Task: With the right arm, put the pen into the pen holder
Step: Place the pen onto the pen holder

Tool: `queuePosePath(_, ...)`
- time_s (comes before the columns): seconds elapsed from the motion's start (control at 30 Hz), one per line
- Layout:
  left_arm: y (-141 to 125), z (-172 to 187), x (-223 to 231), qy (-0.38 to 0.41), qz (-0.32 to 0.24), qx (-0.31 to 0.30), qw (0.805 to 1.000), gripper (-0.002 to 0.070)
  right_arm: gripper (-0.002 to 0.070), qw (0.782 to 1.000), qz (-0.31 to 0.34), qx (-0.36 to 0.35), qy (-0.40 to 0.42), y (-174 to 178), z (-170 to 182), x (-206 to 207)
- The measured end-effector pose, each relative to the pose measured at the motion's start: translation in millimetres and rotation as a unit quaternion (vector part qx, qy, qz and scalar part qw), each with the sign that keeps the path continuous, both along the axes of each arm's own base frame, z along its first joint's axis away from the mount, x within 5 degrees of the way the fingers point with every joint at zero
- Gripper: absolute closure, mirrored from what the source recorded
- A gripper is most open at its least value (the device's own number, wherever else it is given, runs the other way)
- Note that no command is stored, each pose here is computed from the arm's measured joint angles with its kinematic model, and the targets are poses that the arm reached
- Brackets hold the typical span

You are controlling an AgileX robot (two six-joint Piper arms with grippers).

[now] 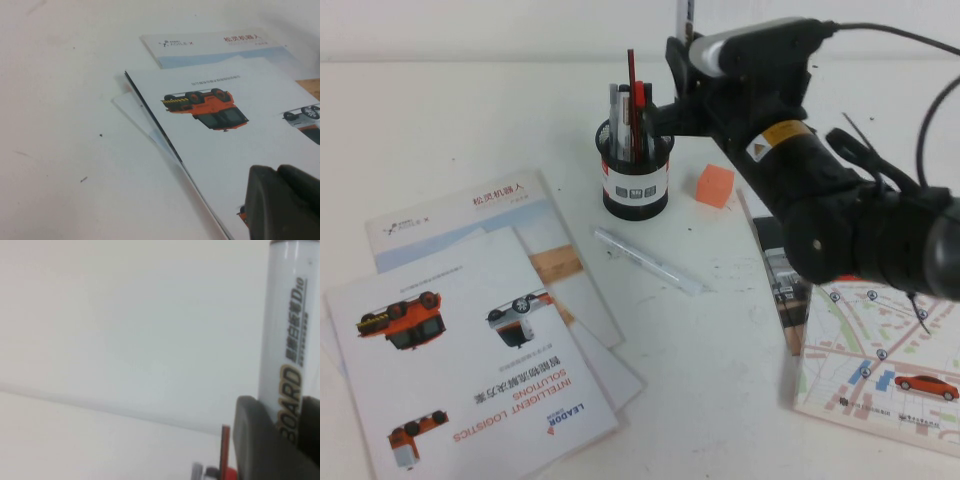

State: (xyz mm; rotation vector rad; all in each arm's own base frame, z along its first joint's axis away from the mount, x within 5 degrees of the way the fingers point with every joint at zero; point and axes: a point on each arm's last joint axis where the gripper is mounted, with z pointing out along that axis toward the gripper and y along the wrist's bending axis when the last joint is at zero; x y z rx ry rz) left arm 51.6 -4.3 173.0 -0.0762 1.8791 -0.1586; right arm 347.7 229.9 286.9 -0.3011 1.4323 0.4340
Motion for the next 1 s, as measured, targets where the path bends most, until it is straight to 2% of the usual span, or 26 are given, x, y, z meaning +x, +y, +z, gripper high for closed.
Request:
queuePosePath(0.23,0.0,0.0,0.0,0.0,0.0,0.0,1.0,0.0678,0.056,1.0,0.001,0.013,0.001,20.3,-13.7,35.3)
queuePosePath(0.43,0.0,0.0,0.0,0.0,0.0,0.0,1.0,0.0678,0.056,1.0,0.001,0.009,0.007,39.3,-40.4,63.1)
queuePosePath(0.67,0.0,0.0,0.0,0.0,0.0,0.0,1.0,0.0678,0.0552,1.0,0.003,-0.006,0.03,48.7,-69.9,76.3)
queuePosePath(0.77,0.0,0.0,0.0,0.0,0.0,0.0,1.0,0.0677,0.048,0.999,0.002,-0.008,0.04,48.9,-74.2,76.9)
queuePosePath(0.9,0.0,0.0,0.0,0.0,0.0,0.0,1.0,0.0677,0.0306,0.999,-0.01,0.01,0.043,46.7,-73.3,78.0)
queuePosePath(1.0,0.0,0.0,0.0,0.0,0.0,0.0,1.0,0.0678,0.0269,0.998,-0.027,0.036,0.053,42.9,-67.5,78.4)
